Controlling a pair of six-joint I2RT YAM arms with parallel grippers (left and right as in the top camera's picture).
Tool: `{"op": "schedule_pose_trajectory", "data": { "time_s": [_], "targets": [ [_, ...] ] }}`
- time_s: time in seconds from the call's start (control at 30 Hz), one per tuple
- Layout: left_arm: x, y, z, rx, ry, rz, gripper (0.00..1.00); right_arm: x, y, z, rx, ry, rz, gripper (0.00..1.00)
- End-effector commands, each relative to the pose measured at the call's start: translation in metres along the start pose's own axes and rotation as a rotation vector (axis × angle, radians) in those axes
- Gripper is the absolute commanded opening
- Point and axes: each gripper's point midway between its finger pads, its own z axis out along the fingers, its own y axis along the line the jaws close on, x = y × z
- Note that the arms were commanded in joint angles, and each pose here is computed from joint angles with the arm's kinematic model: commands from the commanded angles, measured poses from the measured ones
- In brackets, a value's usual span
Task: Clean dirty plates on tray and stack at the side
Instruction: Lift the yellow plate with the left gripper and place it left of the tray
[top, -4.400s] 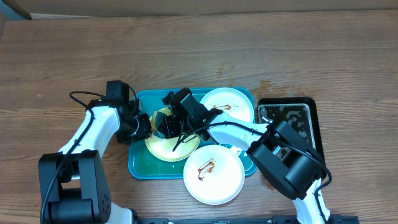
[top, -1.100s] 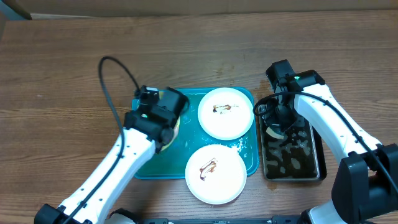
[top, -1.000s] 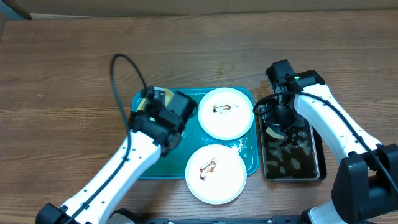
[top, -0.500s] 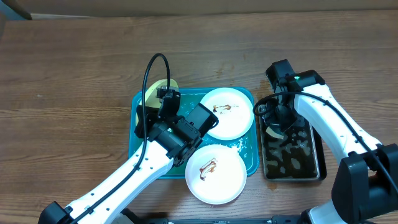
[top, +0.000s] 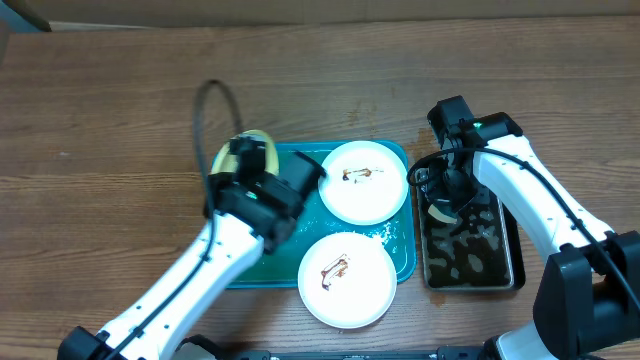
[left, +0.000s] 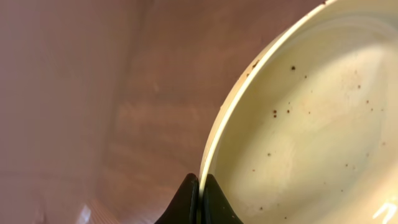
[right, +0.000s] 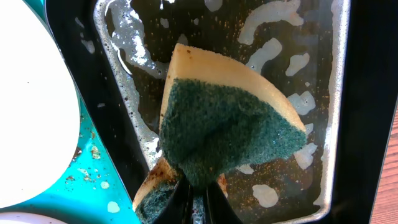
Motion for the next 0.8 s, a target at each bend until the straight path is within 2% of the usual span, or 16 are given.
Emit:
{"op": "schedule_pose_trajectory", "data": {
  "time_s": [0.0, 0.13, 0.23, 0.33, 0.5, 0.77],
  "targets": [
    [0.006, 0.005, 0.013, 0.137, 0.138, -0.192, 0.04, 0.000, -0.003, -0.004, 0.006, -0.014, -0.001, 0.04],
    [0.019, 0.025, 0.042, 0.240, 0.302, -0.403, 0.04, 0.000, -0.003, -0.004, 0.006, -0.014, -0.004, 0.04],
    [0.024, 0.038, 0.063, 0.337, 0.382, -0.558, 0.04, 0.000, -0.003, -0.004, 0.006, -0.014, -0.004, 0.04],
    [0.035, 0.058, 0.085, 0.373, 0.452, -0.716, 0.04, 0.000, -0.003, -0.004, 0.006, -0.014, -0.004, 0.04],
    [0.073, 0.097, 0.124, 0.278, 0.570, -0.885, 0.04, 0.000, -0.003, -0.004, 0.006, -0.014, -0.004, 0.04],
    [0.112, 0.115, 0.163, 0.190, 0.679, -0.992, 0.04, 0.001, -0.003, -0.004, 0.003, -0.010, -0.004, 0.04]
  ]
}}
